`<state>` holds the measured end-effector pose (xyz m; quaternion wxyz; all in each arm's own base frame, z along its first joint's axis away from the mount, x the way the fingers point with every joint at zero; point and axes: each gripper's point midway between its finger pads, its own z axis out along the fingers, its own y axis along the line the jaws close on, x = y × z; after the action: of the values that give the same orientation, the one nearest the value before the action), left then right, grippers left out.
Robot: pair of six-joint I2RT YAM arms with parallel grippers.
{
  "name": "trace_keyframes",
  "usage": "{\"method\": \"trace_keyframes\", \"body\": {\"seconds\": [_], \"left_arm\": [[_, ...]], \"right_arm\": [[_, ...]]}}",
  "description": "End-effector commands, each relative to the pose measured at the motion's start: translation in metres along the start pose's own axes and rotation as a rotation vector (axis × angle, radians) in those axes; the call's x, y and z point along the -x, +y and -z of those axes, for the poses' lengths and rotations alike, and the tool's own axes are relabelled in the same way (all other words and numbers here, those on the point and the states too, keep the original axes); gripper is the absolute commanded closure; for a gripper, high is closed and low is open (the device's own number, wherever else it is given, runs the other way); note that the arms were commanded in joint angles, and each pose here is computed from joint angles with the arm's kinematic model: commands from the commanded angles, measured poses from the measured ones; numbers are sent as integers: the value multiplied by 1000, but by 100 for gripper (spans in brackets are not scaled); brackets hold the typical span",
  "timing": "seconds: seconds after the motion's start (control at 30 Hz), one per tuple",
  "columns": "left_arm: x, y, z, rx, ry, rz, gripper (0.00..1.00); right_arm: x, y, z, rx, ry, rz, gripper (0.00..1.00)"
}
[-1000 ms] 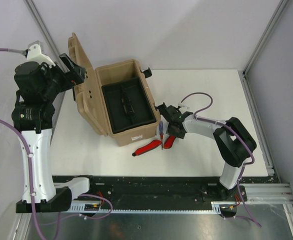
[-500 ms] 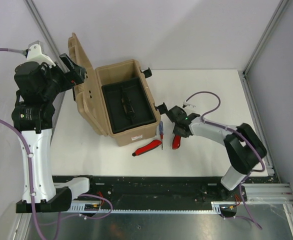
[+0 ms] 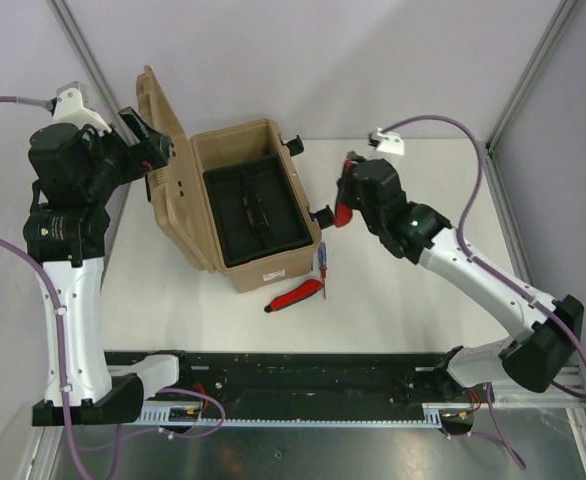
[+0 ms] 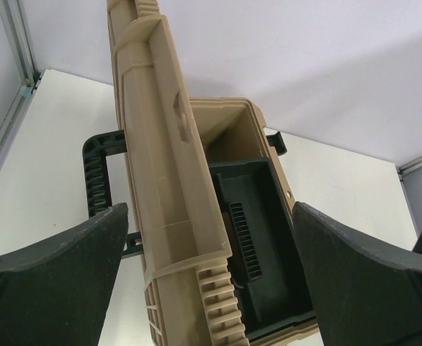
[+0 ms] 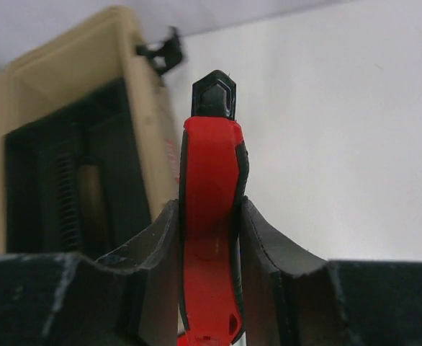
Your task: Pack the tool kit
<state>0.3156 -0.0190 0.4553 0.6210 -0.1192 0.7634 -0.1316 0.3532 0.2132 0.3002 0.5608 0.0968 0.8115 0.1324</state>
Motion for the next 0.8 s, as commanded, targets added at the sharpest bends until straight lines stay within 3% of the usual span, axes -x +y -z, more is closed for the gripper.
{"method": "trace_keyframes", "body": {"seconds": [0.0,0.13,0.33,0.67,0.77], "left_arm": [[9,-8,7,-31,-33,-15,1],[9,-8,7,-34,-34,-13,0],[9,-7,8,-31,-35,-16,0],[5,-5,6,-23,-26,-18,1],[4,-4,5,-21,-22,-19,1]], "right_arm": [[20,87,0,262,-74,130,100],[4,135,-15,345,-58,192,100],[-42,171,-56,377,38,264,100],[-109,174,-90,360,207,295,100],[-120,169,-93,350,249,288,96]]}}
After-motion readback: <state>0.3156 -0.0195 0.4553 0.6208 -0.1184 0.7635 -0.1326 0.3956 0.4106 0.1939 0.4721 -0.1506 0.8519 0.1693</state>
